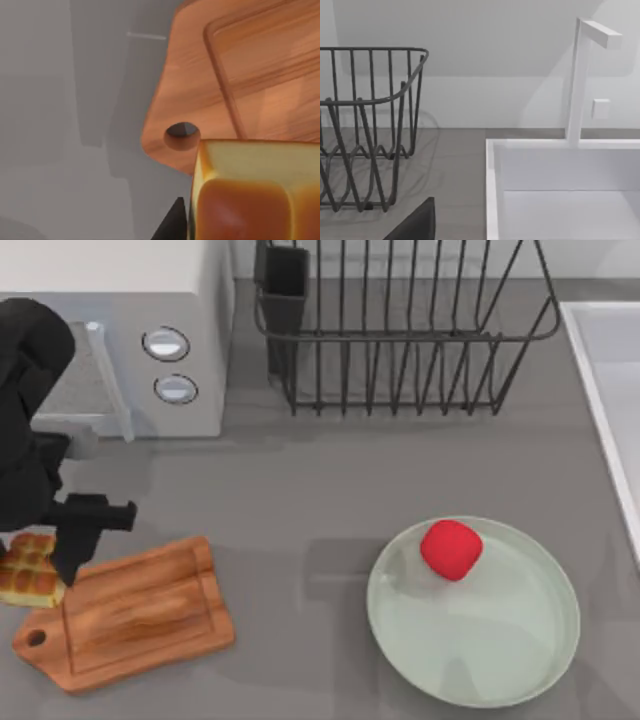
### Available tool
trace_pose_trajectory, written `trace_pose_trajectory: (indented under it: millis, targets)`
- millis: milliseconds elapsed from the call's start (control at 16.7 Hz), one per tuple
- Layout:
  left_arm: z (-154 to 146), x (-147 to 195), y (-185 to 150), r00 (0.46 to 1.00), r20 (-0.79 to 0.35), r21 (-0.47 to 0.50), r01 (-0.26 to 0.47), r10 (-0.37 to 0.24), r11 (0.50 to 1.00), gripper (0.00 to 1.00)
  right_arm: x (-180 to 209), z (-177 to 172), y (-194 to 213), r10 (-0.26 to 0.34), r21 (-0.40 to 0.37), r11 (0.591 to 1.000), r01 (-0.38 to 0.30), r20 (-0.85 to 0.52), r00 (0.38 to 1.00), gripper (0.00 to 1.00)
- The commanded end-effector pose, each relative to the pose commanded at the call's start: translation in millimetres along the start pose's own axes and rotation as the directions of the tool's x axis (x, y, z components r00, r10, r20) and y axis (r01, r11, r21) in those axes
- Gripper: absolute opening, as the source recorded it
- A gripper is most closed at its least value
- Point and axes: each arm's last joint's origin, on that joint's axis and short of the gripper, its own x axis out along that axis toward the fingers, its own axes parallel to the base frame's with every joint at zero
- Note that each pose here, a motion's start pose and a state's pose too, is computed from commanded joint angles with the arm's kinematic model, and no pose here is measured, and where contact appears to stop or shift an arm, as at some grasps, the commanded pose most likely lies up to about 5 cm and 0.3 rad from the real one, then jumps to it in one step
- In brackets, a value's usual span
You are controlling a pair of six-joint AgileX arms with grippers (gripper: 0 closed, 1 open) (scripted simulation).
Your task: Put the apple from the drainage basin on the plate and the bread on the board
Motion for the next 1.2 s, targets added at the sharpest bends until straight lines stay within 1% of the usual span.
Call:
trace_pose_trajectory:
  millis: [120, 180, 300, 420, 600, 780, 960, 1080, 1140, 1200]
  targets:
    - [-3.2, 1.8, -14.4, 1.000, -0.001, -0.193, -0.007, 0.007, 0.981, 0.00, 0.0, 0.0, 0.0, 0.000, 0.000, 1.000, 0.000, 0.000, 1.000, 1.00]
    - [-4.8, 2.6, -20.3, 1.000, 0.001, -0.288, -0.009, 0.010, 0.957, 0.00, 0.0, 0.0, 0.0, 0.000, 0.000, 1.000, 0.000, 0.000, 1.000, 1.00]
    - [-8.0, 4.3, -30.5, 1.000, 0.009, -0.471, -0.006, 0.012, 0.882, 0.00, 0.0, 0.0, 0.0, 0.000, 0.000, 1.000, 0.000, 0.000, 1.000, 1.00]
    - [-10.5, 5.8, -37.6, 1.000, 0.020, -0.633, 0.005, 0.010, 0.774, 0.00, 0.0, 0.0, 0.0, 0.000, 0.000, 1.000, 0.000, 0.000, 1.000, 1.00]
    - [-12.3, 7.8, -43.4, 0.999, 0.043, -0.823, 0.035, 0.001, 0.567, 0.00, 0.0, 0.0, 0.0, 0.000, 0.000, 1.000, 0.000, 0.000, 1.000, 1.00]
    - [-11.9, 9.6, -43.7, 0.998, 0.069, -0.940, 0.070, -0.014, 0.335, 0.00, 0.0, 0.0, 0.0, 0.000, 0.000, 1.000, 0.000, 0.000, 1.000, 1.00]
    - [-10.1, 10.8, -40.5, 0.995, 0.096, -0.988, 0.099, -0.031, 0.118, 0.00, 0.0, 0.0, 0.0, 0.000, 0.000, 1.000, 0.000, 0.000, 1.000, 1.00]
    - [-8.8, 11.4, -37.8, 0.993, 0.112, -0.994, 0.112, -0.040, 0.005, 0.00, 0.0, 0.0, 0.0, 0.000, 0.000, 1.000, 0.000, 0.000, 1.000, 1.00]
    - [-8.2, 11.5, -36.5, 0.992, 0.119, -0.992, 0.117, -0.043, -0.041, 0.00, 0.0, 0.0, 0.0, 0.000, 0.000, 1.000, 0.000, 0.000, 1.000, 1.00]
    - [-7.7, 11.7, -35.5, 0.991, 0.124, -0.990, 0.120, -0.046, -0.074, 0.00, 0.0, 0.0, 0.0, 0.000, 0.000, 1.000, 0.000, 0.000, 1.000, 1.00]
